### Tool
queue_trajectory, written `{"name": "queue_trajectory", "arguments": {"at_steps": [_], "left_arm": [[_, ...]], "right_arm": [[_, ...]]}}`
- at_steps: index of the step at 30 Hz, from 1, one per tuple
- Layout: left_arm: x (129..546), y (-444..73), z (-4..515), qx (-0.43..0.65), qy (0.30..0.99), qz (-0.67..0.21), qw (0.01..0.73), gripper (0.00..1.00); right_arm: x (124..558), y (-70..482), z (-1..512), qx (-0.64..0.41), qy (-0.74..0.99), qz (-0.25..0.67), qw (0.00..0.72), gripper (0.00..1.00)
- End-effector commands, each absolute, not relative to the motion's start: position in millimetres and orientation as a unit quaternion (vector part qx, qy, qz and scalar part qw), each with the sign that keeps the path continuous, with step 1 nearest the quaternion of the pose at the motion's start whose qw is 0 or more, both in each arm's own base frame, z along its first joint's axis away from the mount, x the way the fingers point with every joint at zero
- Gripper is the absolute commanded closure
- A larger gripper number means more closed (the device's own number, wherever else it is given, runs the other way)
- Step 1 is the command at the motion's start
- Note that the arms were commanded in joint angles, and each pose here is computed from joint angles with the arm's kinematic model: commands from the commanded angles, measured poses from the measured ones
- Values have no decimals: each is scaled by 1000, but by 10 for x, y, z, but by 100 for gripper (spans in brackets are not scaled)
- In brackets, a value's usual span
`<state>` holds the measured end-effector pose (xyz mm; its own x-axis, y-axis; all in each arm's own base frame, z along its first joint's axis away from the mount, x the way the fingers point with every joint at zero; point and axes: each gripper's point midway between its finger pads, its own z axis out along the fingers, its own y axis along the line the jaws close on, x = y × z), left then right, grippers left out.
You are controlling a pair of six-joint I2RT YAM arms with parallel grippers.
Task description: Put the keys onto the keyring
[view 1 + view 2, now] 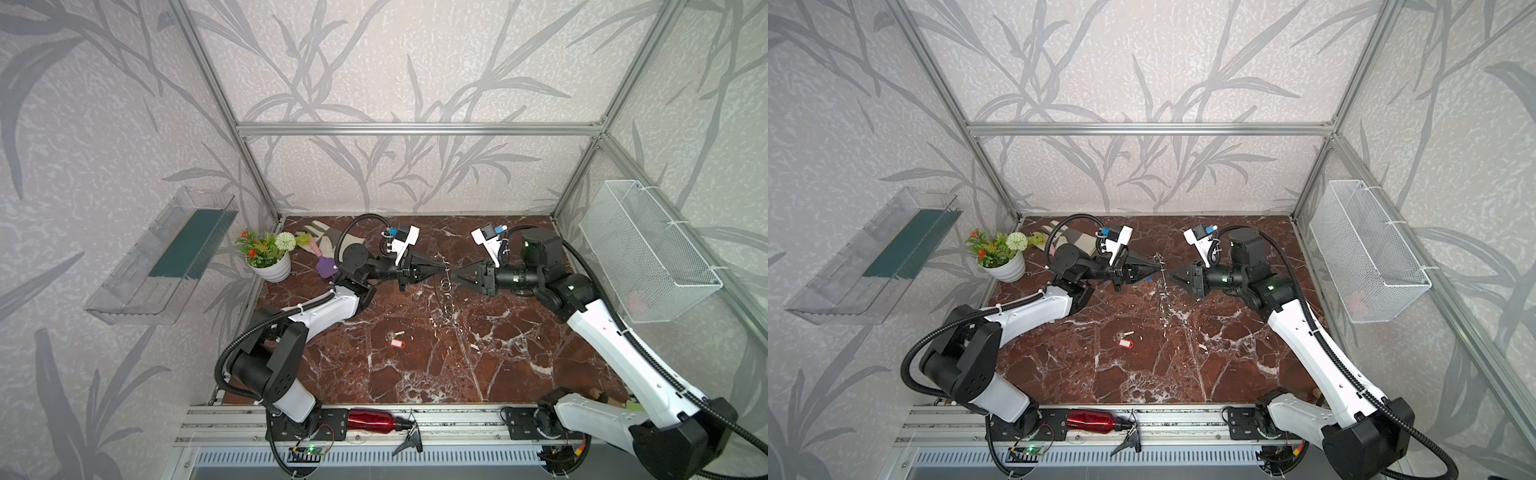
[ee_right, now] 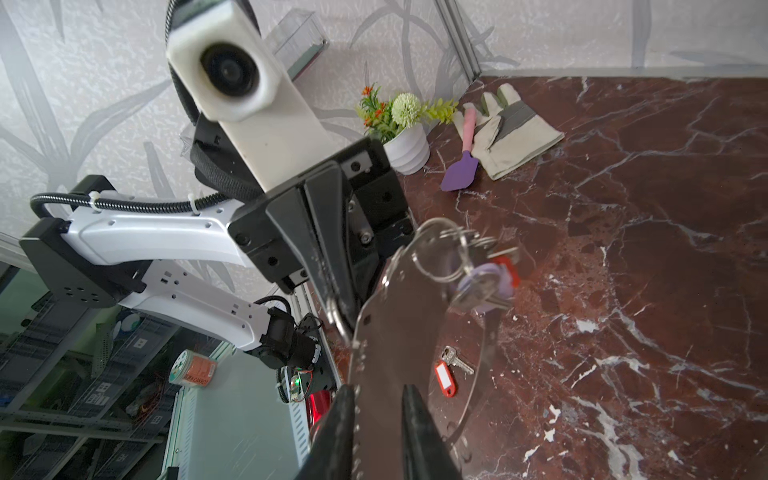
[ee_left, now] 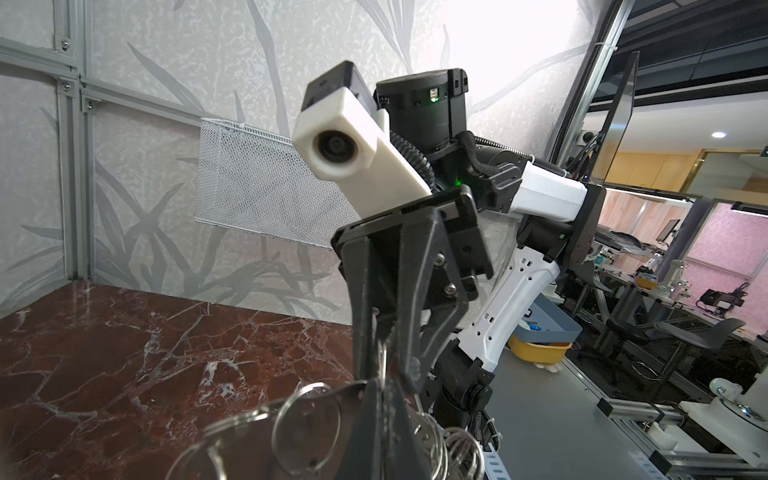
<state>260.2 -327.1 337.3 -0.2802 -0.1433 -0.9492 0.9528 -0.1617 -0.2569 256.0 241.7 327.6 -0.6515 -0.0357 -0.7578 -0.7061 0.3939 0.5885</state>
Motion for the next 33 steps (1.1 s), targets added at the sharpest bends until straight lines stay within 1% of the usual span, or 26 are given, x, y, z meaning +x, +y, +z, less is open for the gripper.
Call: {"name": "queue_trajectory", "arguments": {"at_steps": [1,7,12,20,23,33], "left_arm": [[2505,-3266,3513,426,457,-642,445,100],[2509,-3291,3502,425,457,-643,443,100],[2522,-3301,3496,424,458,-644,443,100],[2554,-3305,3505,420,459,-643,446,100],[2555,-3308,3509,420,458,-643,446,100],[2591,-3329,3468,417,463,-645,442,100]], "right_arm": [[2591,2441,3455,-247,735,521,357,78],[2563,2511,3598,-262,704,551,365,79],[2511,2556,3613,-273,694,561,359,85],[2485,2449,3621,-258,691,565,369,82],[2445,2440,3628,-259,686,573,367,79],[2414,2365,3690,-251,671,586,378,77]]}}
